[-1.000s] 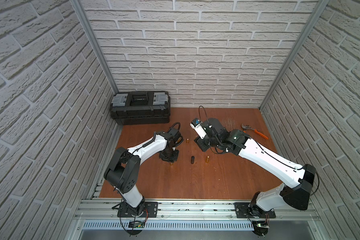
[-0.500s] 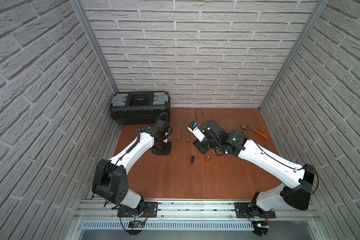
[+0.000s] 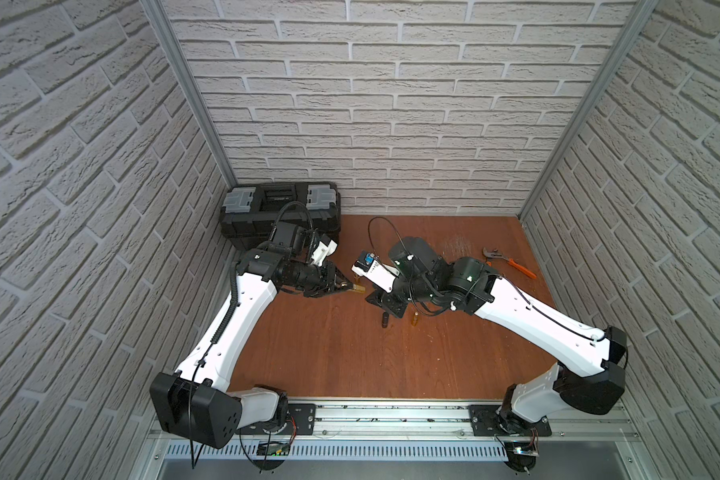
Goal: Open the lipstick cap
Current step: Open the cover of the lipstick.
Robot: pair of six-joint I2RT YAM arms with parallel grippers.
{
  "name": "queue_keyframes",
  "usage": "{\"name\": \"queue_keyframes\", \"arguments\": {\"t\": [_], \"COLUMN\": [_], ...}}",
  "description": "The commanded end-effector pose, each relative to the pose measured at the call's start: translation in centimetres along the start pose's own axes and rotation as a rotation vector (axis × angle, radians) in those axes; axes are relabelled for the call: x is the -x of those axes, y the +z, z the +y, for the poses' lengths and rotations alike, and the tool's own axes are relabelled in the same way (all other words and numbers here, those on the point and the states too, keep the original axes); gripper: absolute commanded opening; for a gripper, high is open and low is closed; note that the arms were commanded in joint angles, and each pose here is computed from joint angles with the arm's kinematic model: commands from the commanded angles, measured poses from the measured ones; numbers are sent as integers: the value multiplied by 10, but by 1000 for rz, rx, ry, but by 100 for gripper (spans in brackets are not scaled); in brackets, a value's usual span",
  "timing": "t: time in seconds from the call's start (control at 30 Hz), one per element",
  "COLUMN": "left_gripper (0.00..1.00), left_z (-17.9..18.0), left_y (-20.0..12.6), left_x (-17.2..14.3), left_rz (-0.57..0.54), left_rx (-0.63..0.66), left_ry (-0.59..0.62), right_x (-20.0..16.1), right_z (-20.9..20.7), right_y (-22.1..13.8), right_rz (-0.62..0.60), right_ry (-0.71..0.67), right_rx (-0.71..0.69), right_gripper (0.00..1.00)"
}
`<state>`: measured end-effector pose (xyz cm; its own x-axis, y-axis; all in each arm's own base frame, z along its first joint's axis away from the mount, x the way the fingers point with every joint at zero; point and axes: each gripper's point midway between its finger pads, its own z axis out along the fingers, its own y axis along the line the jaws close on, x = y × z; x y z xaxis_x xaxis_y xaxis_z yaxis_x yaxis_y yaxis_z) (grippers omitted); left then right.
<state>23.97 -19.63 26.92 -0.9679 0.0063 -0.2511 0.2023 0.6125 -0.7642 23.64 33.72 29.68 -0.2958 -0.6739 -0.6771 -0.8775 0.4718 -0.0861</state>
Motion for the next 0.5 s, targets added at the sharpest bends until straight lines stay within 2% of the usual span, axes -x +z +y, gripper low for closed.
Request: {"name": "queue_keyframes", "arguments": {"t": [0.0,0.23,0.47], "left_gripper": [18,20,18], "left_z": [-30,-41,-37], "left_y": [-11,-16,-12], "left_x": [-6,-15,-19], "left_rz": [-8,-1,17], "left_rx": [-134,-187,-197], "left_ry": [34,48,24], "right_x": [-4,-2,6], "right_z": [2,3,-4], "right_y": [2,16,24], "right_rz": [32,45,28], "right_ry": [-49,-72,-86], "right_rx": [7,27,12], "right_gripper": [40,40,40]}}
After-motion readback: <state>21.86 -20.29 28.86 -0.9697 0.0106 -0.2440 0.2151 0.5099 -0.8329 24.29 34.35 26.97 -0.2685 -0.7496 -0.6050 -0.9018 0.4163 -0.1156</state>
